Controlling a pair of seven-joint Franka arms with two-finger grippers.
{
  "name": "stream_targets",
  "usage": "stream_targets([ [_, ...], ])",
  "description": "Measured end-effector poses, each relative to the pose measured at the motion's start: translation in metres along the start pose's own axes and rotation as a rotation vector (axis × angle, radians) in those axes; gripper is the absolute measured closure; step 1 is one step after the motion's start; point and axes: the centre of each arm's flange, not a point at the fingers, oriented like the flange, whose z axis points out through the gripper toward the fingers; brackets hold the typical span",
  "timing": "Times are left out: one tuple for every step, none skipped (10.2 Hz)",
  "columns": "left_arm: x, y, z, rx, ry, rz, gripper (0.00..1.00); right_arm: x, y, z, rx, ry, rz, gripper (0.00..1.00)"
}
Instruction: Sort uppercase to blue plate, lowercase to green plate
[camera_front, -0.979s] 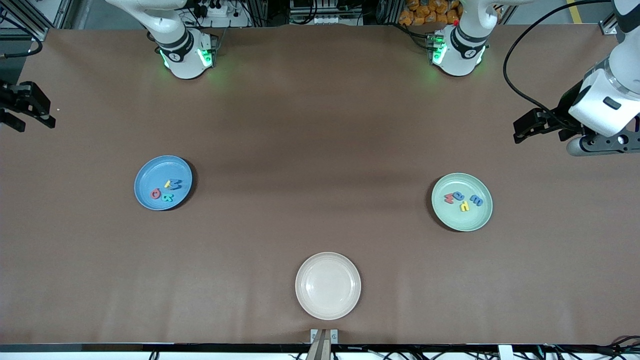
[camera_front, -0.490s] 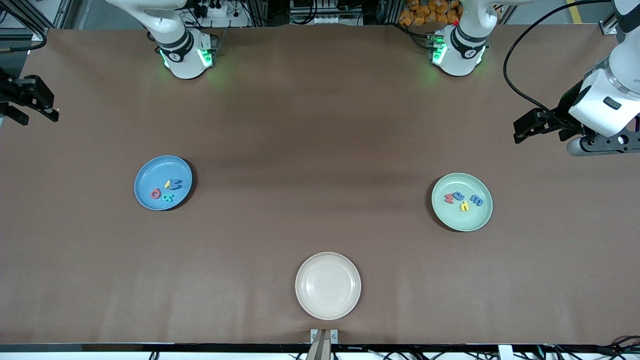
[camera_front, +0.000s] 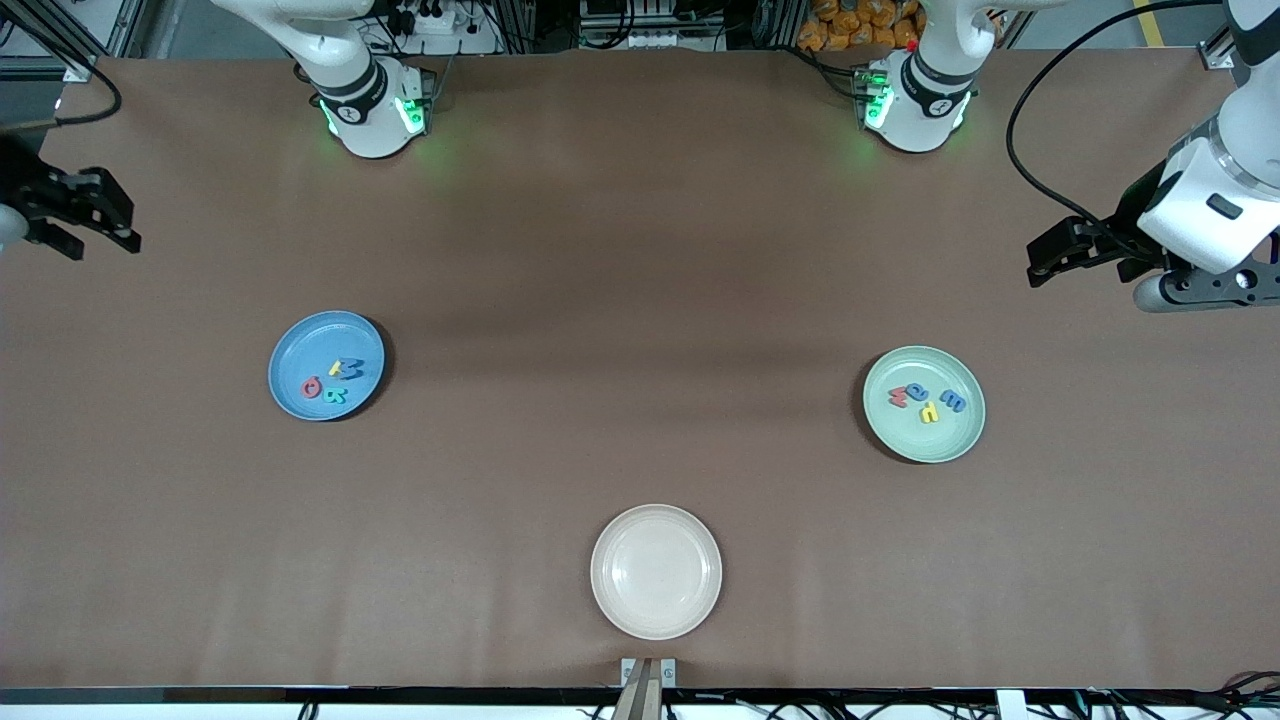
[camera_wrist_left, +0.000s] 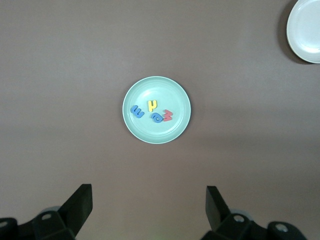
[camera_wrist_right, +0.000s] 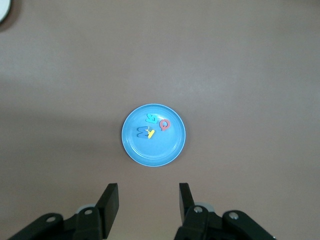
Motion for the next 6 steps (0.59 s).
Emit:
stream_targets([
  [0.000, 0.000, 0.000, 0.000, 0.000, 0.000, 0.00, 0.001, 0.000, 0.011, 0.001, -0.005, 0.000, 0.43],
  [0.000, 0.000, 0.001, 0.000, -0.001, 0.001, 0.00, 0.002, 0.001, 0.020, 0.001, -0.009, 0.001, 0.43],
  [0.001, 0.001, 0.002, 0.000, -0.003, 0.001, 0.00, 0.003, 0.001, 0.027, 0.002, -0.014, 0.003, 0.43],
  [0.002, 0.001, 0.004, 0.001, -0.008, 0.002, 0.00, 0.002, 0.001, 0.032, 0.004, -0.023, 0.004, 0.43],
  [0.004, 0.002, 0.008, 0.002, -0.012, 0.002, 0.00, 0.001, 0.001, 0.037, 0.006, -0.036, 0.005, 0.43],
  [0.006, 0.002, 0.010, 0.001, -0.012, 0.002, 0.00, -0.001, 0.001, 0.043, 0.009, -0.056, 0.006, 0.43],
])
